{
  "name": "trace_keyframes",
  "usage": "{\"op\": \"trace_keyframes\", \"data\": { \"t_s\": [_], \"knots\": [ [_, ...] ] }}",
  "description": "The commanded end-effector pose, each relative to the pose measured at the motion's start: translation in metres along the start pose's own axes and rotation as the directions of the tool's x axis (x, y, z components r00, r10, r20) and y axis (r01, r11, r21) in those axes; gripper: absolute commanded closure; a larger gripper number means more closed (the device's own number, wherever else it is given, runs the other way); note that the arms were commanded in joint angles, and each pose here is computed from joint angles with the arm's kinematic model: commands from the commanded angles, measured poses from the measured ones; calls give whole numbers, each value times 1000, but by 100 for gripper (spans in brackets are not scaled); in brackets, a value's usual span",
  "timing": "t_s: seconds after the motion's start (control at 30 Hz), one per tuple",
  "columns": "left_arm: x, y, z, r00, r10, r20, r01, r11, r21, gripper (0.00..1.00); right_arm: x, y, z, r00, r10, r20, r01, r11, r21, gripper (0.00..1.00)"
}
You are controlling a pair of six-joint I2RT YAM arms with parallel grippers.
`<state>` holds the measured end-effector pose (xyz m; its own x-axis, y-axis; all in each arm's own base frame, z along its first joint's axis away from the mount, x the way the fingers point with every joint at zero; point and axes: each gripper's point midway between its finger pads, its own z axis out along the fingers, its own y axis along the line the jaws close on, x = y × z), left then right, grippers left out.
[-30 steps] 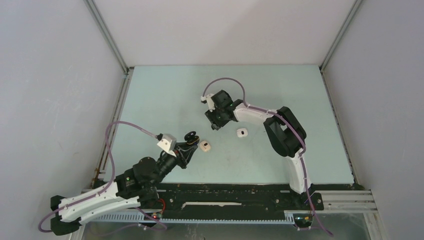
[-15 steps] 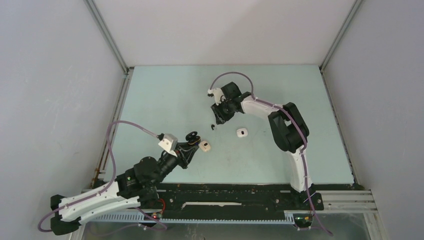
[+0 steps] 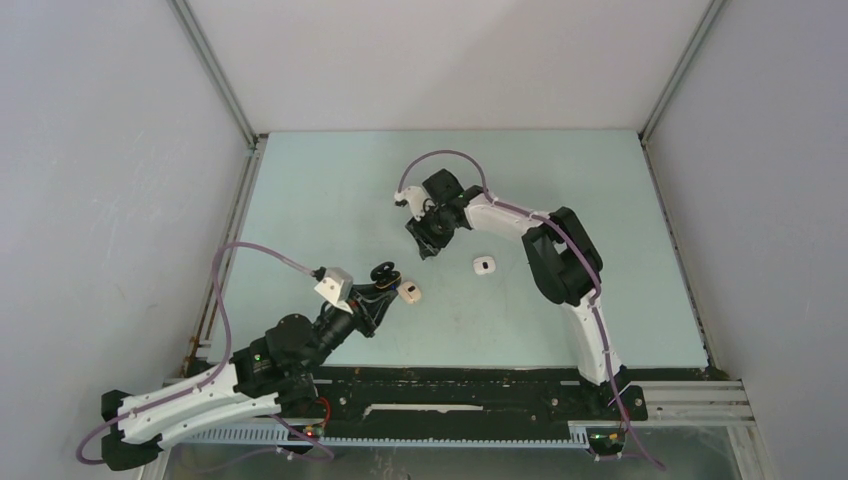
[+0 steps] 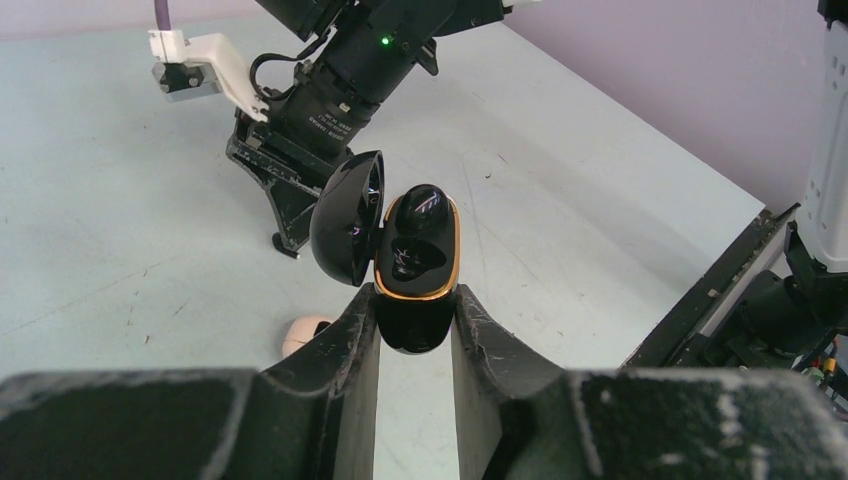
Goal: Insert the wireless bluetooth earbuds into the charging case
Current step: Adjust the left earbud at the center of the board.
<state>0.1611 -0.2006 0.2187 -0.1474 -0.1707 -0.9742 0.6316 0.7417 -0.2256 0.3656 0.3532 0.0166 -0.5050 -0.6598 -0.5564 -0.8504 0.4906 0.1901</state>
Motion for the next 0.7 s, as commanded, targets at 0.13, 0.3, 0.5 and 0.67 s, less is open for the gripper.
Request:
{"op": "trace_keyframes", "data": {
  "t_s": [0.13, 0.3, 0.5, 0.67],
  "knots": [
    [-8, -3, 0, 999, -27, 39, 27, 1000, 13, 100, 9, 8, 13, 998, -38, -58, 37, 999, -24, 57],
    [-6, -3, 1, 999, -24, 32, 23, 1000, 10, 100, 7, 10, 18, 997, -56, -60, 55, 998, -21, 57],
    [-6, -3, 0, 999, -25, 33, 24, 1000, 13, 100, 1, 11, 11, 997, -52, -52, 50, 998, -38, 56],
    [-6, -1, 0, 999, -22, 36, 22, 1000, 4, 100, -17, 4, -20, 997, -73, 16, 73, 997, -27, 55]
  ]
}}
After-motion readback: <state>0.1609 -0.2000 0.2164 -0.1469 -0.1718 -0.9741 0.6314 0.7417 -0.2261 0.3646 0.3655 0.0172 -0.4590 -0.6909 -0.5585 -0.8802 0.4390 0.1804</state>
